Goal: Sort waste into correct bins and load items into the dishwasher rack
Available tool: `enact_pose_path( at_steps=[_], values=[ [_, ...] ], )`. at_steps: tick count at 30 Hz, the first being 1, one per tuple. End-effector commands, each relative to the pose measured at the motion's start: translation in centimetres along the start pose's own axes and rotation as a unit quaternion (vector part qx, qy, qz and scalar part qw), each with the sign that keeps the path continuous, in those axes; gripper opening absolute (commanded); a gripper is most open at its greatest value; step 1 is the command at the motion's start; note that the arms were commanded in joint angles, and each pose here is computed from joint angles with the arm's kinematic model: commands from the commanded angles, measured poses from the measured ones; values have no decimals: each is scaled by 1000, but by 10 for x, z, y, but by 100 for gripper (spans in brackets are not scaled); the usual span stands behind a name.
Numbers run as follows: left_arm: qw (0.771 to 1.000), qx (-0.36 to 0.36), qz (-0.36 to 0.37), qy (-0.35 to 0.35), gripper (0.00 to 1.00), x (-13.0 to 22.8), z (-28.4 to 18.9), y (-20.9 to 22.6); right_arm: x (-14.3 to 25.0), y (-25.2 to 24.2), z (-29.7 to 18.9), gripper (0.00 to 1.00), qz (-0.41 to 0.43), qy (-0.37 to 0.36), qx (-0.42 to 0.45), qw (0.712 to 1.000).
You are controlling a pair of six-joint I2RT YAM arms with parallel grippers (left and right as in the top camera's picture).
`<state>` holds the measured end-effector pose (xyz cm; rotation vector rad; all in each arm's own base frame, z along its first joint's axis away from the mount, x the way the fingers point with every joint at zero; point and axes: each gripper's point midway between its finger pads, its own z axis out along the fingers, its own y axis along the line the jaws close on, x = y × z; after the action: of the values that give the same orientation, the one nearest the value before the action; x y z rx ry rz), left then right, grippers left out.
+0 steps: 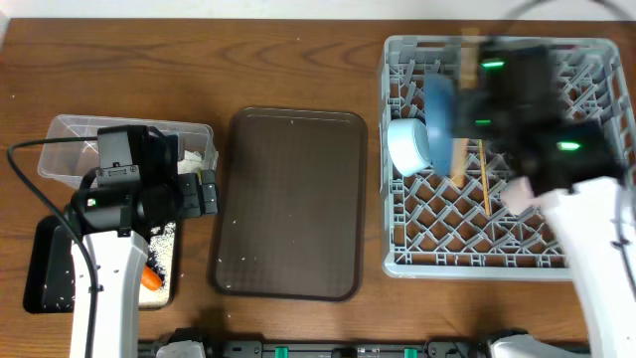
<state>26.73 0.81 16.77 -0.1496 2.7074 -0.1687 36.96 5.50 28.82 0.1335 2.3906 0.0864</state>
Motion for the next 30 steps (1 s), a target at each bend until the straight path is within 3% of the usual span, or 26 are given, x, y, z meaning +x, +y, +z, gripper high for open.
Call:
enact_pose_path(
  at_steps=[1,7,17,21,25,28,29,30],
  values=[
    [1000,-6,6,-6,98,-3,-3,1,3,-45,1,1,-4,20,26,999],
    [1000,-6,6,-6,98,-3,-3,1,29,-95,33,1,25,95,48,994],
    [1000,-6,6,-6,98,-3,-3,1,80,-103,117,1,18,220,54,974],
    [1000,-6,6,-6,98,-3,-3,1,85,-105,134,1,16,228,56,972],
    [1000,-6,6,-6,98,-3,-3,1,77,-93,138,11,-39,214,18,976],
    [1000,-6,6,-6,98,-3,-3,1,78,-91,139,9,-66,215,14,974],
    [1000,-6,6,-6,98,-3,-3,1,78,-92,138,21,-67,216,17,974],
    [1000,-6,6,-6,98,-3,-3,1,78,-92,138,41,-67,216,17,974]
  ],
)
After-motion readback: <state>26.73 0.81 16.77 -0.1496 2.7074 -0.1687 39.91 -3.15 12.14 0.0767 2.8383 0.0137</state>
